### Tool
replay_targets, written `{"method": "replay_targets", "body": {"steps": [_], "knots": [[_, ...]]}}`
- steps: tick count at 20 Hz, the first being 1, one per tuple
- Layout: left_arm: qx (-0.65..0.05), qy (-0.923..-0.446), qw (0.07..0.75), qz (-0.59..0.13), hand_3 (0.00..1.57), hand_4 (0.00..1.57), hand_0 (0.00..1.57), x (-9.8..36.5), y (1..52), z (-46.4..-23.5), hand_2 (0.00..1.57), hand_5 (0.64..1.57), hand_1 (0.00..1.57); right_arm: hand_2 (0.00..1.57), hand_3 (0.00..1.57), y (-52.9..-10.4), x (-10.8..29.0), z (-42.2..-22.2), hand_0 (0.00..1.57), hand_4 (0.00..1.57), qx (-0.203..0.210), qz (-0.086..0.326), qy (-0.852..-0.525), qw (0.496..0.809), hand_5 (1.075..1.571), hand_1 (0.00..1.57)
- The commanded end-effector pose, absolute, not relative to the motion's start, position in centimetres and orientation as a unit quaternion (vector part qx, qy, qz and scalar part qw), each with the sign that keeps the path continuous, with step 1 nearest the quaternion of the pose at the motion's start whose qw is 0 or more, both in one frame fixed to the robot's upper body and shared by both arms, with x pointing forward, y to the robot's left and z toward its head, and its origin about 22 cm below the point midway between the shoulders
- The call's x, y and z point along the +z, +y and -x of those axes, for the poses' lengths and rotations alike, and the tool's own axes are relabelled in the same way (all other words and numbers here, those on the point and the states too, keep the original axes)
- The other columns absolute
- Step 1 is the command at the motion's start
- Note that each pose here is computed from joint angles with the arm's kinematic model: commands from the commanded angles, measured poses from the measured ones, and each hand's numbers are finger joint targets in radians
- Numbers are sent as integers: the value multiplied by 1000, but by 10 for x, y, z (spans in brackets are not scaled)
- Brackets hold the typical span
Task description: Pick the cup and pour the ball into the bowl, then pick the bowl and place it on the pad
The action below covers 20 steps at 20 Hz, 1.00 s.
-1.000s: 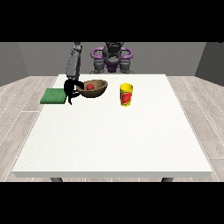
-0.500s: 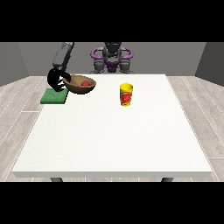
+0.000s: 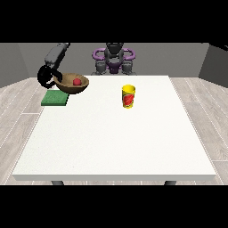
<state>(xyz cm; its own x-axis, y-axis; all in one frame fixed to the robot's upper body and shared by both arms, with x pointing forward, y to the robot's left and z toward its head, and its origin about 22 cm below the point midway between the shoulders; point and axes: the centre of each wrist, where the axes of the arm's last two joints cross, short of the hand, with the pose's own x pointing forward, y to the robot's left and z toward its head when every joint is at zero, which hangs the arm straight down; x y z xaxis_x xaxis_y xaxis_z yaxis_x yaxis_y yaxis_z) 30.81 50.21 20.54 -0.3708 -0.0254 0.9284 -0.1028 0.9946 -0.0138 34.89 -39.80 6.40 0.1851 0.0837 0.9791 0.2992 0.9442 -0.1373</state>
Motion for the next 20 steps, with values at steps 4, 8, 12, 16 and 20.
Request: {"method": "replay_targets", "body": {"steps": [4,8,12,16,20], "knots": [[31,-858,508,-60,0,703,0,209,506,-302,0,1562,0,1571,1373,-442,84,-344,1571,990,-105,135,-690,703,1571,1571],[40,-881,468,-63,0,672,0,245,494,-304,0,1561,0,1571,180,-478,104,-339,1571,982,-101,156,-716,673,1570,1571],[25,-894,443,-67,0,682,0,263,500,-282,0,1556,0,1571,0,-511,92,-313,1571,956,-120,176,-722,658,1571,1571],[22,-888,454,-63,0,692,0,256,492,-272,0,1558,0,1571,0,-523,86,-305,1571,977,-116,193,-719,658,1571,1571],[19,-893,447,-59,0,696,0,275,486,-267,0,1557,0,1571,0,-511,84,-319,1571,981,-106,179,-713,669,1569,1571]]}}
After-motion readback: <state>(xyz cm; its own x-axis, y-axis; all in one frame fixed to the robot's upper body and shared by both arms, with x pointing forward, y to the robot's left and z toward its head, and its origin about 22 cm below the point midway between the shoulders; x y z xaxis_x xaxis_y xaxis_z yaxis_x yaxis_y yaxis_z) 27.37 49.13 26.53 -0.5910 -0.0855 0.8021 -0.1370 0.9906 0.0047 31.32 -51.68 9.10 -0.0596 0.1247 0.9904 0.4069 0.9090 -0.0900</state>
